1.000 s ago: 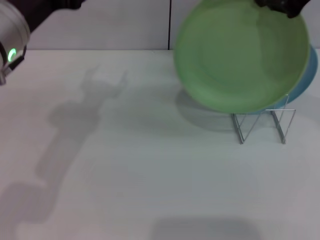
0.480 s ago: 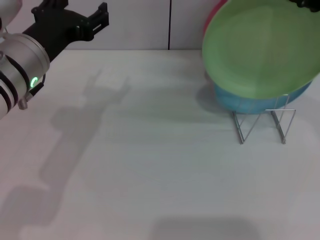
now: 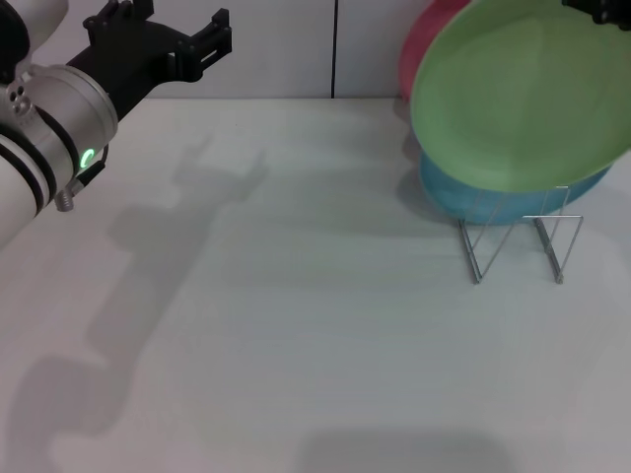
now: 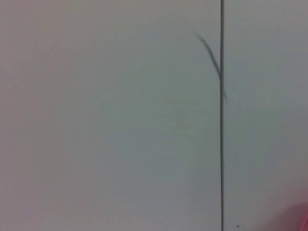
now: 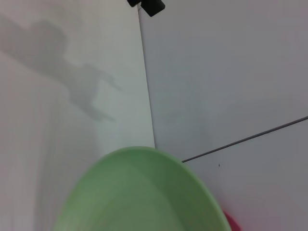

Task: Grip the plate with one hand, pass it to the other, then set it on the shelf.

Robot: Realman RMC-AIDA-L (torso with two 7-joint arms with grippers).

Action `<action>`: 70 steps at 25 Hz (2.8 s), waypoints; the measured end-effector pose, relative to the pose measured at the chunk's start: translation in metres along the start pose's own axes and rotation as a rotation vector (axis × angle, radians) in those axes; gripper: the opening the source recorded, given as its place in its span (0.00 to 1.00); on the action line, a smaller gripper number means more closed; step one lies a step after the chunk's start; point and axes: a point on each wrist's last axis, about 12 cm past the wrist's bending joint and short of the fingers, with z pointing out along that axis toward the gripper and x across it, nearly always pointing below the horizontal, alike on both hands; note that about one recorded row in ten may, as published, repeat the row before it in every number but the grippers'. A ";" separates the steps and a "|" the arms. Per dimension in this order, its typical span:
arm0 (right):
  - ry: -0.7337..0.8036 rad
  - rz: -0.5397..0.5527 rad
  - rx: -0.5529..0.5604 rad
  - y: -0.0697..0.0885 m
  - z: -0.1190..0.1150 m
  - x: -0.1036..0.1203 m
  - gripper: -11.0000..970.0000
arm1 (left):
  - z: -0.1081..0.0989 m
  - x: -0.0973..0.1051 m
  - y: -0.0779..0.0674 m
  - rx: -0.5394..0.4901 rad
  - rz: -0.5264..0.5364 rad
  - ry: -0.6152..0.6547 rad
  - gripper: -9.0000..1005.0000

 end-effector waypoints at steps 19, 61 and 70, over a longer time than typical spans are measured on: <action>0.039 0.005 -0.045 0.017 0.008 0.007 0.08 | 0.001 0.001 0.013 -0.063 0.003 -0.078 0.84; -0.254 0.394 0.081 0.022 -0.067 0.011 0.59 | 0.010 0.005 0.009 -0.050 0.029 -0.075 0.84; -0.868 0.699 0.699 0.127 -0.151 0.177 0.59 | -0.006 0.040 0.042 -0.219 0.015 -0.169 0.84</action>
